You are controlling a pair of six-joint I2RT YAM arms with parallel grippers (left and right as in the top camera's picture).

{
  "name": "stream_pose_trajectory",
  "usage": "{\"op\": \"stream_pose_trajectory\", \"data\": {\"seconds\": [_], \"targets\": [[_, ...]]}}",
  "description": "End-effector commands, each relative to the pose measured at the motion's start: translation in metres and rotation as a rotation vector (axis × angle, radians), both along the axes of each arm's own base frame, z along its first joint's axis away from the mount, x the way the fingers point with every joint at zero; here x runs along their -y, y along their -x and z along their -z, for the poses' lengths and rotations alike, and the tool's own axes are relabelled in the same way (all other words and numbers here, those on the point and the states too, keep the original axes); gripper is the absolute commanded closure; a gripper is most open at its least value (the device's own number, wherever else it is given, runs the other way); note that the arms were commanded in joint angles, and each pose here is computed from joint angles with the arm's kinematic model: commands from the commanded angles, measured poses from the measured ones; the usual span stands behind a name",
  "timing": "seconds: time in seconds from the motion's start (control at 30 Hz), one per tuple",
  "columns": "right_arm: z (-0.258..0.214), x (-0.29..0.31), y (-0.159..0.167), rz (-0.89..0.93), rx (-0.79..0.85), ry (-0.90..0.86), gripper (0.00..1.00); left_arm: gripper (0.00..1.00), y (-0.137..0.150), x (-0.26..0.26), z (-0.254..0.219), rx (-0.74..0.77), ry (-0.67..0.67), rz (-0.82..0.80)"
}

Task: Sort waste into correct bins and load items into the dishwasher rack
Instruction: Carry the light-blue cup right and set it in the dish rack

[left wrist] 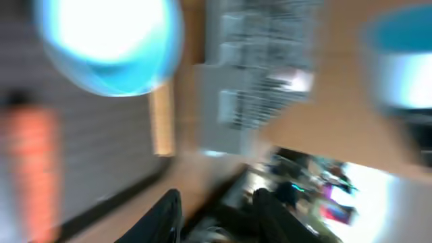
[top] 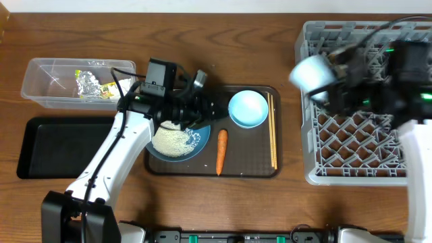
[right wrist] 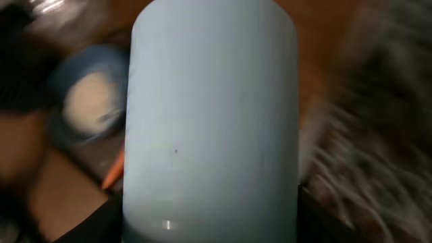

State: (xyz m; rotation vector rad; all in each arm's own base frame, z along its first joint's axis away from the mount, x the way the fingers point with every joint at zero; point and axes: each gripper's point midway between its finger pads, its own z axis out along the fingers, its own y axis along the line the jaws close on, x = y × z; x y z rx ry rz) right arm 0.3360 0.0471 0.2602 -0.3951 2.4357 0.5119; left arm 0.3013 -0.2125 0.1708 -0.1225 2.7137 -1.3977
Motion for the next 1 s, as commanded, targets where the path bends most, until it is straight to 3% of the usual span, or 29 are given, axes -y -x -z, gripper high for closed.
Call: {"op": "stream_pose_trajectory", "data": {"seconds": [0.0,0.2,0.47,0.6,0.97], "targets": [[-0.019,0.058,-0.002,0.307,-0.017,0.057,0.85,0.64,-0.016,-0.032,0.014,0.155,-0.247,-0.043],[-0.018,0.136,0.006,0.635,-0.078,0.079,0.86,0.64,-0.011,-0.045,0.000,0.222,-0.308,-0.061],[0.039,0.215,0.034,0.921,-0.333,0.180,0.82,0.64,-0.007,-0.055,-0.020,0.289,-0.339,-0.098],[0.070,0.242,0.048,1.014,-0.471,0.272,0.83,0.64,-0.004,-0.057,-0.018,0.279,-0.354,-0.100],[0.125,0.262,0.041,1.027,-0.617,0.253,0.82,0.64,-0.004,-0.057,-0.018,0.279,-0.354,-0.100]]}}
